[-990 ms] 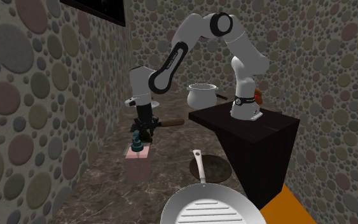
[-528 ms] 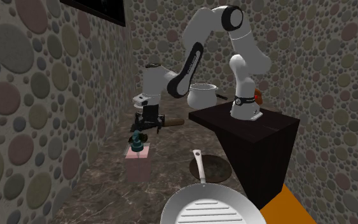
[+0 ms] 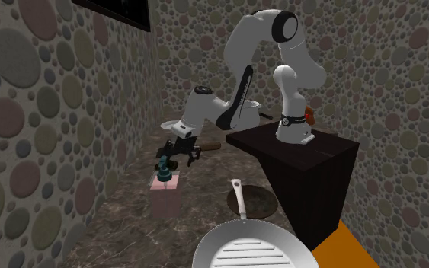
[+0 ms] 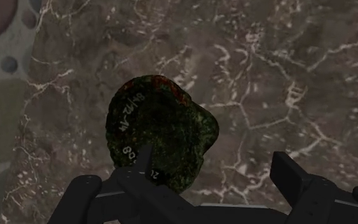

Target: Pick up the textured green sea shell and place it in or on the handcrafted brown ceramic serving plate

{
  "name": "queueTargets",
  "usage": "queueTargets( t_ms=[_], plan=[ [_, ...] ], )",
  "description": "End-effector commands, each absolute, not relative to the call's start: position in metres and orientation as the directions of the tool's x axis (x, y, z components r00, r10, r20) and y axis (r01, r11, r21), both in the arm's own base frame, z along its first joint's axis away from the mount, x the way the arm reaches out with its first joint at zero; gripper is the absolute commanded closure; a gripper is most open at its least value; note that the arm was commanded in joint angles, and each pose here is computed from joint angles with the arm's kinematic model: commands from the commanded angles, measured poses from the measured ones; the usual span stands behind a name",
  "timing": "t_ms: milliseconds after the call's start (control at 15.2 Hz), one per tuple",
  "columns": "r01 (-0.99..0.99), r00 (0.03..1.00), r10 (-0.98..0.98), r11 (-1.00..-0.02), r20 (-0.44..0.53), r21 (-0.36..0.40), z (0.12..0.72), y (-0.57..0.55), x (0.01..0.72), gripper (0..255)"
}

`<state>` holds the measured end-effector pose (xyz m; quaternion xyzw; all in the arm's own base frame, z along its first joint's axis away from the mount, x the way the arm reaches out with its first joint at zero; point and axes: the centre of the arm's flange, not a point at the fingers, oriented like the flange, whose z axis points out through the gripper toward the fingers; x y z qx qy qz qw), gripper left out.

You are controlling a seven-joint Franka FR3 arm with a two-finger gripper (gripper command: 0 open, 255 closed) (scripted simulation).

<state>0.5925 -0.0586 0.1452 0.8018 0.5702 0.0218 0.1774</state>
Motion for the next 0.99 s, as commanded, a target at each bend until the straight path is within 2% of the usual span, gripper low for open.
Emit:
queueTargets(
  t_ms=[0,462,528,924],
  plan=[
    [0.907,0.347,0.923,-0.285,-0.168,0.310,0.1380,-0.0607,0.5946,0],
    [0.907,0.347,0.923,-0.285,-0.168,0.310,0.1381,-0.0607,0.5946,0],
    [0.907,0.347,0.923,-0.285,-0.168,0.310,0.1381,-0.0607,0.5946,255],
    [0.907,0.347,0.923,-0.285,-0.168,0.310,0.1381,-0.0607,0.5946,255]
  ],
)
